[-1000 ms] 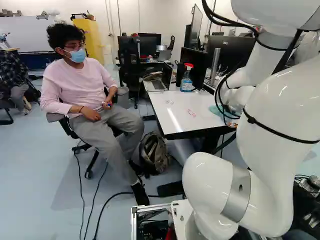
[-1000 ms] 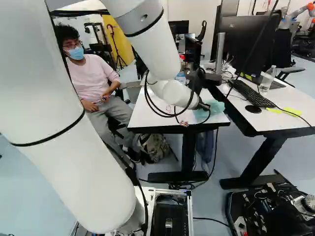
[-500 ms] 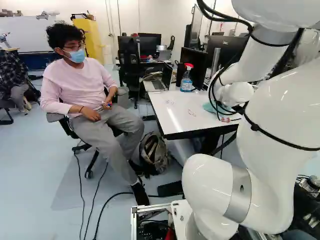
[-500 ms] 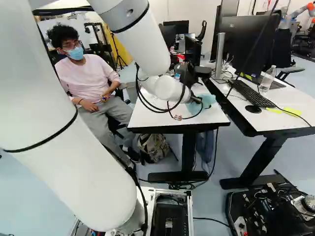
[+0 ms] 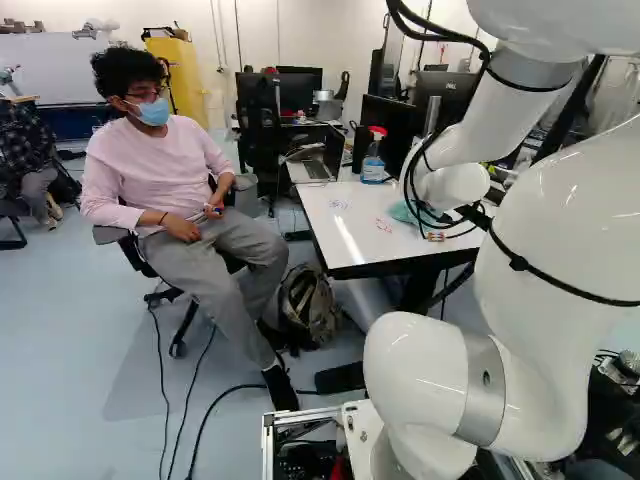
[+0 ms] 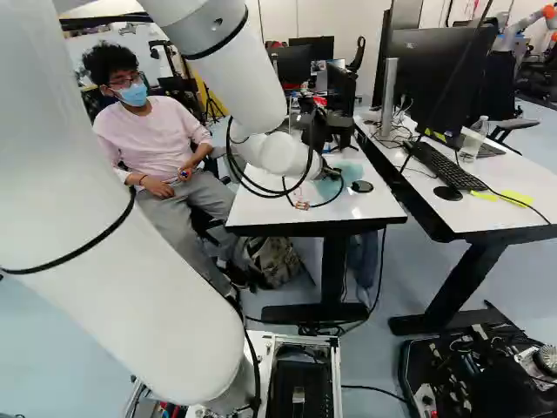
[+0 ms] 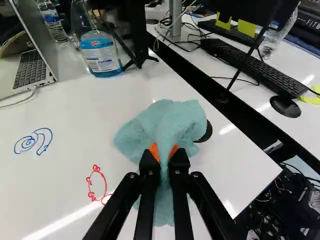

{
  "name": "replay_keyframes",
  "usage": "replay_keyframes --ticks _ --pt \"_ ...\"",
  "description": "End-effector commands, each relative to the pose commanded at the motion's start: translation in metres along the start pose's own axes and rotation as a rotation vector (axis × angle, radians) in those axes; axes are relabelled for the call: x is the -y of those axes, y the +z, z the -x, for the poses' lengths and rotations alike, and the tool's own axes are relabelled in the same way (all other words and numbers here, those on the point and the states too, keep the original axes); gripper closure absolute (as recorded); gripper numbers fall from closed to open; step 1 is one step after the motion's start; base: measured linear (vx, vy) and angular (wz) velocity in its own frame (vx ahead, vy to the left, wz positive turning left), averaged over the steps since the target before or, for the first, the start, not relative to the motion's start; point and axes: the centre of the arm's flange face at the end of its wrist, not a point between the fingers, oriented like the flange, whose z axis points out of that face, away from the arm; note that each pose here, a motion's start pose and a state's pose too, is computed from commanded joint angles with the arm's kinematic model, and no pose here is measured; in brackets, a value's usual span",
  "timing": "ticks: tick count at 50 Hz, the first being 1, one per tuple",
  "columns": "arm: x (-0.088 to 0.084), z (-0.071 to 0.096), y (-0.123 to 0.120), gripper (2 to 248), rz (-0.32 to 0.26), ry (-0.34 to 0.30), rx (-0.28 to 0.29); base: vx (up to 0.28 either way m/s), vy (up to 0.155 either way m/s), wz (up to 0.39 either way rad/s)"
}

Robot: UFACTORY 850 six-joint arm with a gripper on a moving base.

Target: Clean the table with the green towel

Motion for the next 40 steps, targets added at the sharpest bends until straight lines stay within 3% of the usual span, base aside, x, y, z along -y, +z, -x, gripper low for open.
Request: replay_keyframes --ticks 23,40 --pt "0.025 -0.007 0.017 213 -0.047 -0.036 0.064 0.0 0.0 0.0" --pt "0.035 -0.005 0.019 213 -0.065 -0.049 0.074 0.0 0.0 0.0"
